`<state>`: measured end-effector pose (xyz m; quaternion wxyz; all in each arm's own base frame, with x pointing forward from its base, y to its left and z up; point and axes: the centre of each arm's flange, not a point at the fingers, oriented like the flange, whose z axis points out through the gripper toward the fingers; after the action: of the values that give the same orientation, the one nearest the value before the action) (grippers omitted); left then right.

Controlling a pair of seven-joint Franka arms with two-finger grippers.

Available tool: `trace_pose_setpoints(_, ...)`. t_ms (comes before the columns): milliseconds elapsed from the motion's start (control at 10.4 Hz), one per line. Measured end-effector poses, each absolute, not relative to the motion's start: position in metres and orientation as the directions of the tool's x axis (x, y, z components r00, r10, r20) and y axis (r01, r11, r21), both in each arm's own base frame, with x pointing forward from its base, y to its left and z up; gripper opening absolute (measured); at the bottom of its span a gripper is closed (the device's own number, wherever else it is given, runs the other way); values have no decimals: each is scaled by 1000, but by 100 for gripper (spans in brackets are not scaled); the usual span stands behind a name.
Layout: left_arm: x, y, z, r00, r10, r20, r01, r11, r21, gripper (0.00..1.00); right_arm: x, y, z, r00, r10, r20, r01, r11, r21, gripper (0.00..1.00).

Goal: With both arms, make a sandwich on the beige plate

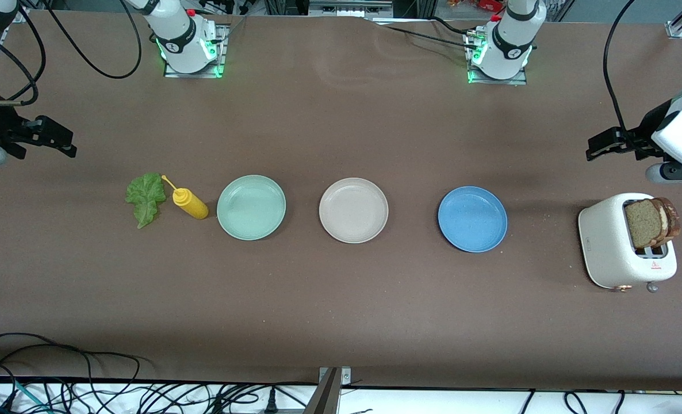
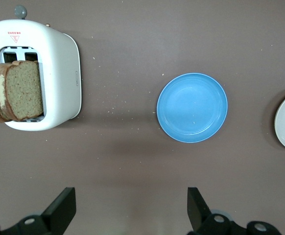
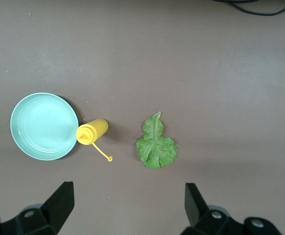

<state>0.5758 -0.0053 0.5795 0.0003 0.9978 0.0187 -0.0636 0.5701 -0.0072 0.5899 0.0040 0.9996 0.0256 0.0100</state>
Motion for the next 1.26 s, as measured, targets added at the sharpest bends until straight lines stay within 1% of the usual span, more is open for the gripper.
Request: trace_pose_setpoints(1256, 580, -5, 573, 991, 37, -129, 37, -999, -1, 100, 571, -8, 589, 999, 50, 18, 50, -999, 9, 100)
